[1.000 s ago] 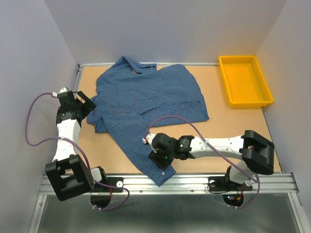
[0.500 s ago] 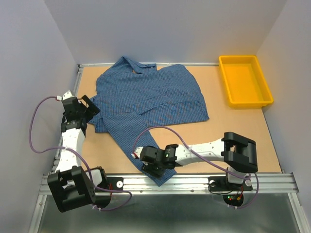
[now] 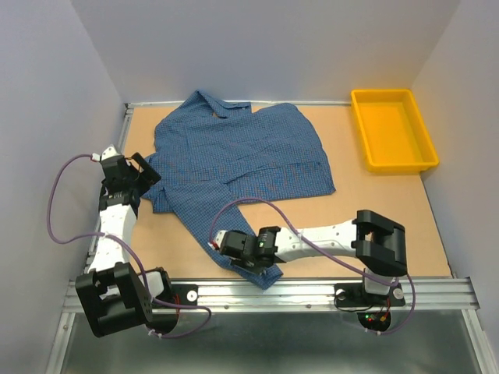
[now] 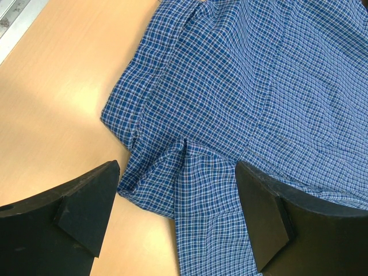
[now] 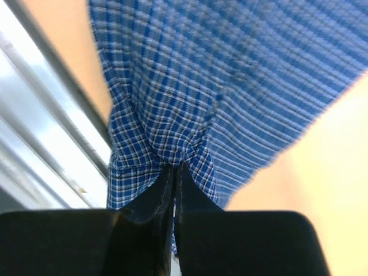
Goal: Fold and stack the long sleeve shirts
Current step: Fold the shirt
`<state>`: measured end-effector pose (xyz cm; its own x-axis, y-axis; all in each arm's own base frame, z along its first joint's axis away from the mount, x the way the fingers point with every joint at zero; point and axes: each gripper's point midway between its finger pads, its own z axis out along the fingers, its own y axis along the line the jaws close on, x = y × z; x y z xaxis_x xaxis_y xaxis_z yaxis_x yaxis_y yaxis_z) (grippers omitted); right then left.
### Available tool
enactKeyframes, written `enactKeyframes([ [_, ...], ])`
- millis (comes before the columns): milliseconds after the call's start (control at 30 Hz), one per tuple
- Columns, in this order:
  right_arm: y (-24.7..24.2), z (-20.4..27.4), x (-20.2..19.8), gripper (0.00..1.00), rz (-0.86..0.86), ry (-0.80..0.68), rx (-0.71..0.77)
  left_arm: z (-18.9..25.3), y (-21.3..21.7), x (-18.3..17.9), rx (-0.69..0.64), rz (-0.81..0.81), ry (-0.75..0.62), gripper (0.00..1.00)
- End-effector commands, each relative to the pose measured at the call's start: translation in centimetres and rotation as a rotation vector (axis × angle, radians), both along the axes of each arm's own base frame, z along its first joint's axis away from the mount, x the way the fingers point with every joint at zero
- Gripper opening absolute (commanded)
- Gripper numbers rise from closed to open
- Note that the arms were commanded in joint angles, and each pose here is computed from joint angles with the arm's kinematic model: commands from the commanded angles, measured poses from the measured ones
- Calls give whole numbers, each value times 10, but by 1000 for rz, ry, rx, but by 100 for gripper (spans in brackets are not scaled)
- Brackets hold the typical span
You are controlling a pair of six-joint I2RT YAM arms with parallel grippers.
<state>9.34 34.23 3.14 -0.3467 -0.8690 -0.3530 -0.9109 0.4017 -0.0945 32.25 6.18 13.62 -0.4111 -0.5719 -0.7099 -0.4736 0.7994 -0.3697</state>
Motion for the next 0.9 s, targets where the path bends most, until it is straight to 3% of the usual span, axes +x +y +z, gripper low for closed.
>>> enactKeyframes([
  [0, 2, 68, 60, 1, -86, -173, 52, 11, 3, 7, 27, -3, -48, 93],
  [100, 10, 97, 88, 0, -151, -161, 140, 12, 2, 7, 25, -4, -51, 94],
  [233, 14, 134, 156, 0, -263, -216, 221, 12, 2, 7, 22, -2, -55, 93],
  [433, 25, 200, 247, 1, -336, -429, 286, 10, 0, 6, 12, -7, -50, 93],
  [500, 21, 203, 278, 1, -379, -490, 255, 10, -1, 7, 11, -8, -50, 93],
  [633, 18, 267, 341, 0, -477, -684, 326, 9, -3, 7, 6, -13, -48, 93],
  [867, 35, 301, 391, 1, -520, -914, 439, 7, -12, 8, -9, -45, -47, 93],
])
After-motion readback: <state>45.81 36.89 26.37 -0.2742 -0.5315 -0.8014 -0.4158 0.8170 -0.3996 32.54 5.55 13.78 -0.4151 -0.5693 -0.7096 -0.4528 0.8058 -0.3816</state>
